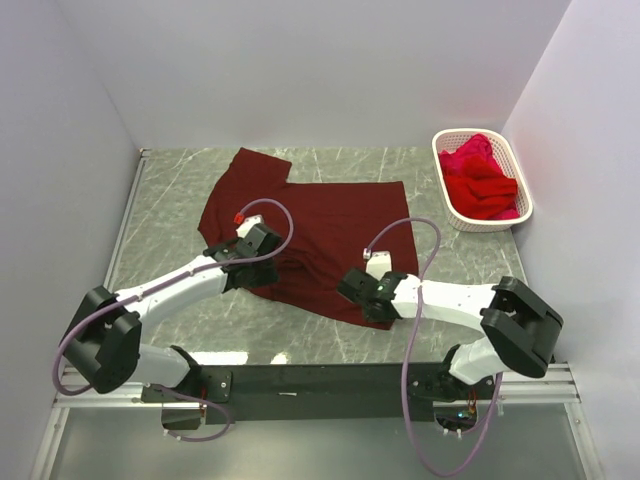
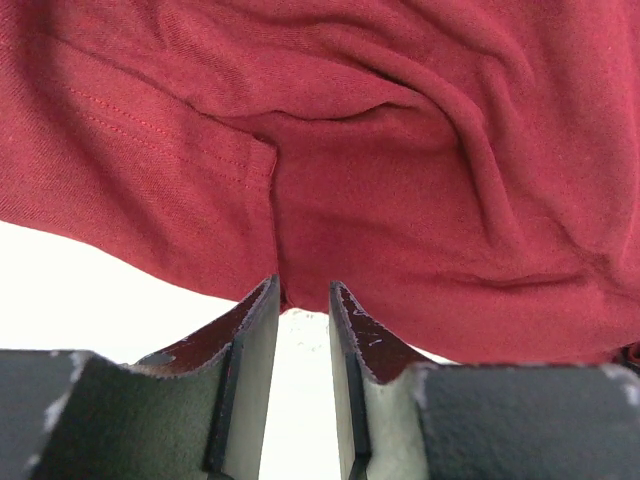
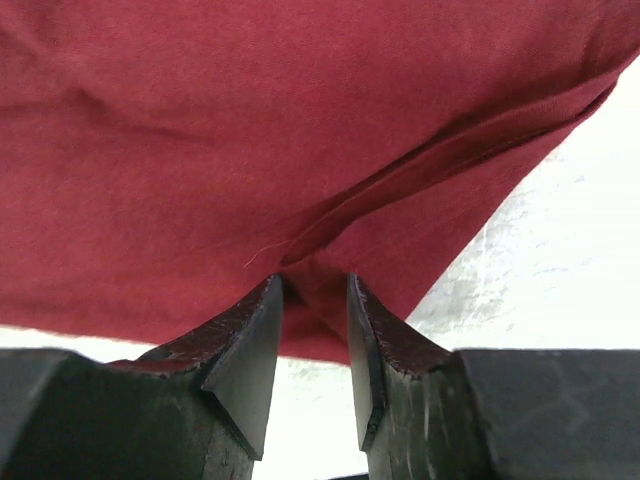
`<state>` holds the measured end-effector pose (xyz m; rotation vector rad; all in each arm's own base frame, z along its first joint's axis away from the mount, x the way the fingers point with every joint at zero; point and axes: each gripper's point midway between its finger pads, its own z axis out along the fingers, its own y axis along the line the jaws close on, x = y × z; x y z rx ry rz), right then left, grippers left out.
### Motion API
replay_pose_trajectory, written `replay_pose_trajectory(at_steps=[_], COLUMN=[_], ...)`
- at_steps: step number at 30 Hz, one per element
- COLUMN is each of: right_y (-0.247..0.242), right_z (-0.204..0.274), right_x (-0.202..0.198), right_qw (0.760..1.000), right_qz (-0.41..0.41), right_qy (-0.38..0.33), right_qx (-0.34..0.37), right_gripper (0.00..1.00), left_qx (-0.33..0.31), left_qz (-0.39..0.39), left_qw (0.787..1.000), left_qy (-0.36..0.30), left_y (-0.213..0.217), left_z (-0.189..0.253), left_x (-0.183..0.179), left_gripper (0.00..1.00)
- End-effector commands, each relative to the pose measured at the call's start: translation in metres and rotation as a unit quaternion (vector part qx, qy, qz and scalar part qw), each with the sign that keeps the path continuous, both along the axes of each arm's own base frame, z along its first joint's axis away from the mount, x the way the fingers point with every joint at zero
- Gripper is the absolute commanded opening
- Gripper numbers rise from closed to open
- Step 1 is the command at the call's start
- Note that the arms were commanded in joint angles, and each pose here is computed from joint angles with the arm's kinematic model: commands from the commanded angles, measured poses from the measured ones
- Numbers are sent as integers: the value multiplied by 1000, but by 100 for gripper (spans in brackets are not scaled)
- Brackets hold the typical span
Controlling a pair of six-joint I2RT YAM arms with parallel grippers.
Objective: Fold and stack the t-shirts
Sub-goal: Flatten the tshirt out
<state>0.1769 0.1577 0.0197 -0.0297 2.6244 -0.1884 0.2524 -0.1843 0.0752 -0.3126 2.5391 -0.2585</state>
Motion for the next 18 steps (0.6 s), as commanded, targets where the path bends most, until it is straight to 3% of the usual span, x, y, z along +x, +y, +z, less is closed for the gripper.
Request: replay_pose_trajectory(at_steps=[1,5,8,13,18], right_y=[-3,-5,-5,-8,-16], right_z=[5,5,5,8,25], right_x=[13,13,13,12,8], right_qw=[999,998,998,997,993], right_qz=[-16,-26,-33,-46,-82], right_qy=[-39,-46,-48,-55,-78], right_qx=[-14,-15,-6,3,32], right_gripper=[40,38,29,3,0], left_qx=[-7,1,4,12,36], left_qz=[-6,-5,-4,1,15], left_qw=[1000,1000,1000,1000,999], left_qy=[-25,-19,-17,-18,-25], left_y=[-9,-7,-7,-4,2], left_z=[11,5,2,0,3], left_x=[13,13,13,15,23], left_gripper=[33,33,33,34,34])
